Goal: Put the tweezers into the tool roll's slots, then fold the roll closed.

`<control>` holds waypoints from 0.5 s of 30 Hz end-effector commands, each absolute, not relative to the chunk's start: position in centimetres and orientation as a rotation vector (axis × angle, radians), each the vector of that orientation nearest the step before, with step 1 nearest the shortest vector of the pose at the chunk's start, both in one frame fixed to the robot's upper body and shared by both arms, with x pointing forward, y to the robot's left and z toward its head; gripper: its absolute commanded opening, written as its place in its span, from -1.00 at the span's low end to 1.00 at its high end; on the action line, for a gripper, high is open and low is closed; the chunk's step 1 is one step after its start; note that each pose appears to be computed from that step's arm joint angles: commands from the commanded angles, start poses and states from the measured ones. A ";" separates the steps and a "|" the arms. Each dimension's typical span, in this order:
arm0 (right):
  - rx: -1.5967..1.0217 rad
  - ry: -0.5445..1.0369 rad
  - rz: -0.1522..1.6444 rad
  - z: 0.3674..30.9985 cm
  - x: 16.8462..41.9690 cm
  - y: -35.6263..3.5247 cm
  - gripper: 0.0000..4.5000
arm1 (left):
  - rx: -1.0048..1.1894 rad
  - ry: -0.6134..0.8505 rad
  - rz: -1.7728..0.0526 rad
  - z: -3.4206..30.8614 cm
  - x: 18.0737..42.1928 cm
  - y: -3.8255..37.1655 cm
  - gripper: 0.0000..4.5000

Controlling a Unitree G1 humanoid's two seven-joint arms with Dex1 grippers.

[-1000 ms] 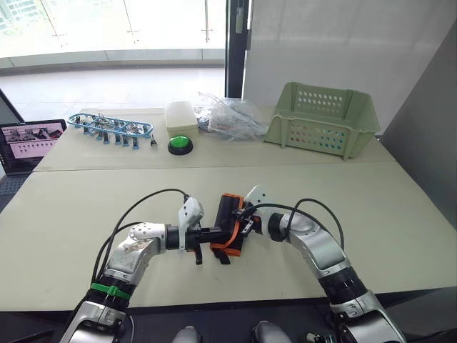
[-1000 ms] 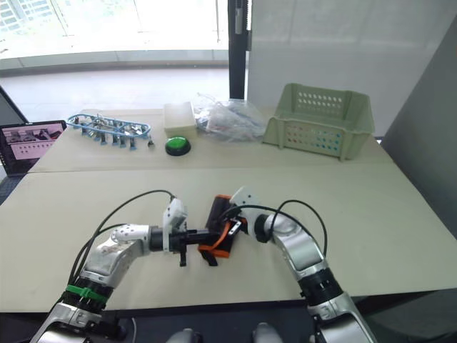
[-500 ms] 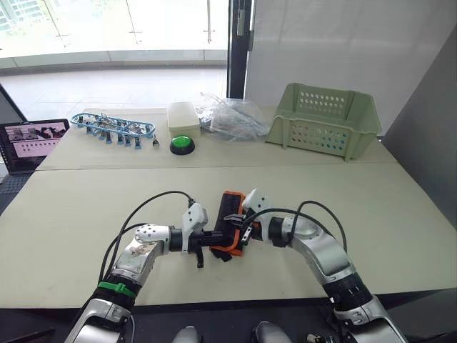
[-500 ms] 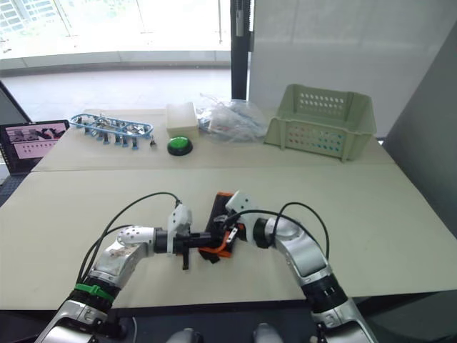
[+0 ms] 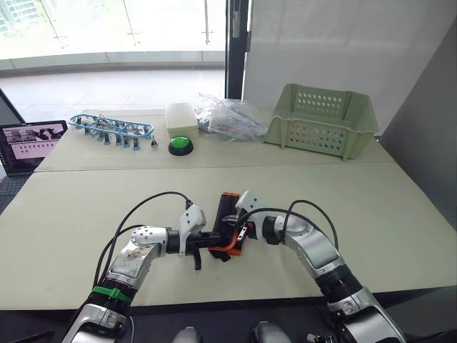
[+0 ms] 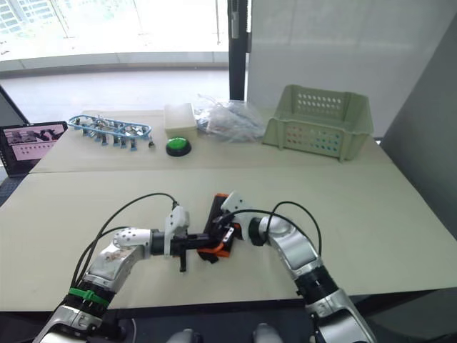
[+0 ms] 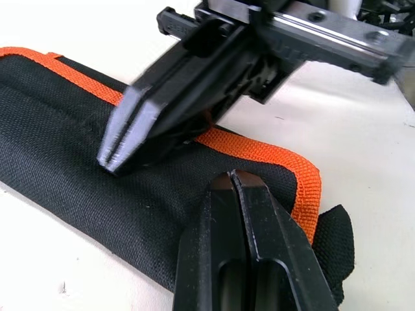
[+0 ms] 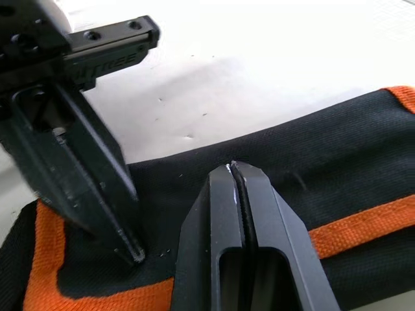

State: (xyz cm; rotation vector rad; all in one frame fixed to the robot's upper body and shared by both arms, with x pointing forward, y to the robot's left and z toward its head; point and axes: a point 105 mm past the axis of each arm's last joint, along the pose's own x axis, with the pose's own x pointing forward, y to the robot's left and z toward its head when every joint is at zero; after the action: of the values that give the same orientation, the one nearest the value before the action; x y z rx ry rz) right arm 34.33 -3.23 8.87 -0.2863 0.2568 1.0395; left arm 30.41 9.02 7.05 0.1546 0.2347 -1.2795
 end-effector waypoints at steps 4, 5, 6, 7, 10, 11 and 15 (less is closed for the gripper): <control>-0.264 0.355 0.843 7.2 37.6 -5.9 -1.00 | 0.167 0.337 -1.293 4.9 29.2 9.3 -0.99; -0.259 0.358 0.830 7.2 38.1 -6.0 -1.00 | 0.168 0.336 -1.293 5.0 29.2 9.3 -0.99; -0.264 0.359 0.817 7.2 38.5 -6.2 -1.00 | 0.168 0.335 -1.292 5.0 29.2 9.3 -0.99; -0.266 0.359 0.813 7.3 38.8 -6.2 -1.00 | 0.169 0.334 -1.292 5.0 29.2 9.3 -0.99; -0.264 0.344 0.804 7.7 39.5 -6.0 -1.00 | 0.172 0.332 -1.290 5.0 29.2 9.3 -0.99; -0.264 0.341 0.800 7.8 39.7 -6.0 -1.00 | 0.173 0.332 -1.291 5.0 29.2 9.3 -0.99; -0.255 0.315 0.788 8.5 40.5 -6.0 -1.00 | 0.182 0.328 -1.283 5.1 29.4 9.4 -0.99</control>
State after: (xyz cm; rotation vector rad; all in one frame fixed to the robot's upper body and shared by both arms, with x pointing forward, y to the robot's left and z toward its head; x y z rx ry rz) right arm 40.39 -5.20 9.74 -0.2475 0.2707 0.8195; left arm 30.06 9.13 7.00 0.1712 0.2365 -1.2821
